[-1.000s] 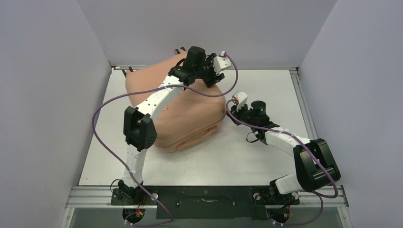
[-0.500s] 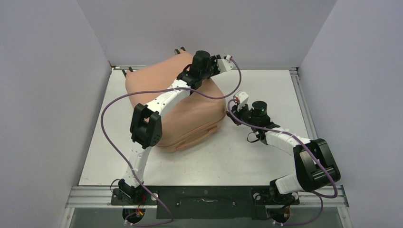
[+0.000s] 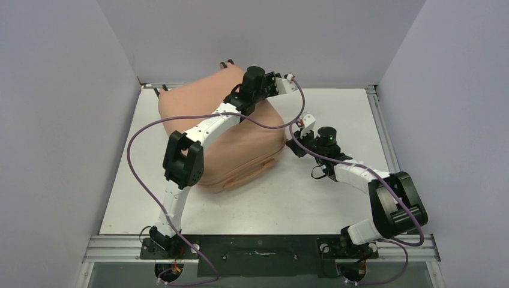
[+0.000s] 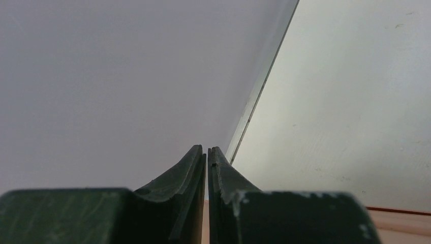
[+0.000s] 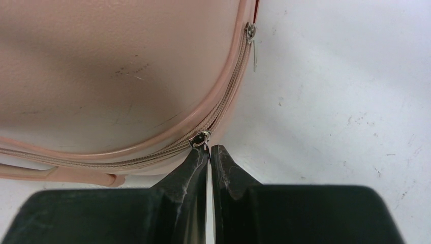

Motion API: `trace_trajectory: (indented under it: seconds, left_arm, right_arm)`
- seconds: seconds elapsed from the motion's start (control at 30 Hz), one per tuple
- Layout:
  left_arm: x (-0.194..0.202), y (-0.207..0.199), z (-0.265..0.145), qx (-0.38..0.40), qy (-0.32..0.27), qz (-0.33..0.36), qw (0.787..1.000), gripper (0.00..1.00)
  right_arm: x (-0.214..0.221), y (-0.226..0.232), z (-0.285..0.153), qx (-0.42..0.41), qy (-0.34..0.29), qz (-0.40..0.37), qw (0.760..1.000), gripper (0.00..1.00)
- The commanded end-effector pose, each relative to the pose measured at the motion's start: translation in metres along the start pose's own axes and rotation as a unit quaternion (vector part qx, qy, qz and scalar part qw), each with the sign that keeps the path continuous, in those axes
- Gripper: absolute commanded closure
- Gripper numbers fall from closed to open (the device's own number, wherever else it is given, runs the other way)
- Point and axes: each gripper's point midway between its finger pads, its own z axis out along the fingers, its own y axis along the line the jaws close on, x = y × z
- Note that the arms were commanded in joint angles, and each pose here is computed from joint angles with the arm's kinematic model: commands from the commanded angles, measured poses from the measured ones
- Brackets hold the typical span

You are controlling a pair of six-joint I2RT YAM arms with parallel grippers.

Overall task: Pack the luggage
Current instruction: Zip the luggage at the center of the board.

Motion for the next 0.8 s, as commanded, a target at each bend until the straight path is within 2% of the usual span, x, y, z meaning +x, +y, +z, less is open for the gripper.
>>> trace_trajectory:
  seconds: [0.0, 0.13, 0.27, 0.3, 0.37, 0.57, 0.6, 0.77]
  left_arm:
    - [0.115, -0.102, -0.003, 0.125, 0.163, -0.023, 0.978, 0.89]
    - [0.122, -0.099, 0.0, 0.106, 0.174, -0.024, 0.979, 0.89]
    - [0.122, -0.088, 0.007, 0.064, 0.175, -0.036, 0.982, 0.48]
    - [0.121, -0.086, 0.009, 0.056, 0.174, -0.042, 0.982, 0.42]
    - [0.119, -0.079, 0.012, 0.04, 0.172, -0.051, 0.983, 0.4]
    - [0.122, -0.082, 0.015, 0.043, 0.177, -0.041, 0.982, 0.43]
    - [0.125, -0.084, 0.015, 0.044, 0.18, -0.036, 0.982, 0.46]
    - [0.128, -0.107, 0.0, 0.101, 0.185, -0.014, 0.977, 0.93]
  right_arm:
    - [-0.081, -0.055, -0.001, 0.1, -0.12, -0.005, 0.988, 0.95]
    - [-0.085, -0.05, 0.001, 0.085, -0.126, 0.006, 0.988, 0.95]
    - [-0.087, -0.042, 0.0, 0.063, -0.132, 0.013, 0.989, 0.95]
    - [-0.087, -0.04, 0.0, 0.058, -0.132, 0.014, 0.989, 0.95]
    - [-0.086, -0.038, 0.0, 0.054, -0.131, 0.013, 0.99, 0.95]
    - [-0.085, -0.038, -0.003, 0.053, -0.13, 0.01, 0.99, 0.95]
    - [-0.085, -0.038, -0.003, 0.053, -0.13, 0.01, 0.99, 0.95]
    - [-0.086, -0.045, -0.003, 0.057, -0.132, 0.021, 0.989, 0.95]
